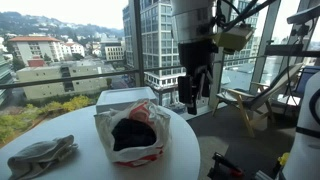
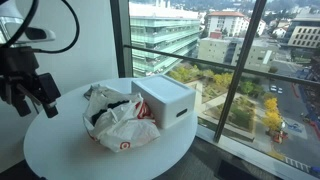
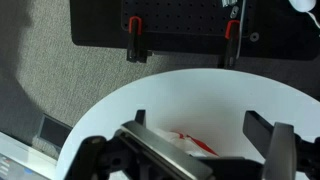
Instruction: Pick up all the items from the plastic and put them on the table one by one
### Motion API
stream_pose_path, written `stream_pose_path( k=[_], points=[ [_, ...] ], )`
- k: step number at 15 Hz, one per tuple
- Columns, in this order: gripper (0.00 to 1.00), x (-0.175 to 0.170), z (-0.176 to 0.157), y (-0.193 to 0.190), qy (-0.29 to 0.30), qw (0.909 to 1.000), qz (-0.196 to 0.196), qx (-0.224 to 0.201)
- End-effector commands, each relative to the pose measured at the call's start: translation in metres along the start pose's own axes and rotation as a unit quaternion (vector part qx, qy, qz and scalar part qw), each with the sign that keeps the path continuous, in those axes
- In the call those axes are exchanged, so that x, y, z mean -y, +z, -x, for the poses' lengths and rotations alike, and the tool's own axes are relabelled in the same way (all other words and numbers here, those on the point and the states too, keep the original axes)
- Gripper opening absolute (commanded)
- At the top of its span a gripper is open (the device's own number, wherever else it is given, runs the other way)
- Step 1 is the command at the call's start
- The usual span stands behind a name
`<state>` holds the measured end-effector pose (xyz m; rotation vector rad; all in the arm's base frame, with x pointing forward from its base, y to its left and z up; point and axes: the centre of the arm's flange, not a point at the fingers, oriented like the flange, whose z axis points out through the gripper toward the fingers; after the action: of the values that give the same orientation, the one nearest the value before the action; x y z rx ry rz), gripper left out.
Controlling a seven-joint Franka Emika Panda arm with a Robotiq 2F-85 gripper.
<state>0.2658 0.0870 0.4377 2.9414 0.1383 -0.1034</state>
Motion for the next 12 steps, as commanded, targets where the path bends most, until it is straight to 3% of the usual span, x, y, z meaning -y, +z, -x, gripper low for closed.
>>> stream_pose_path(
  k=[1, 7, 12],
  points=[
    [1.00, 0.000, 0.000, 0.000, 0.000, 1.0000, 0.000, 0.000],
    [1.00, 0.004, -0.003, 0.002, -0.001, 1.0000, 0.003, -0.004],
    [1.00, 0.034, -0.092, 0.028, -0.041, 0.9967, 0.029, -0.064]
  ],
)
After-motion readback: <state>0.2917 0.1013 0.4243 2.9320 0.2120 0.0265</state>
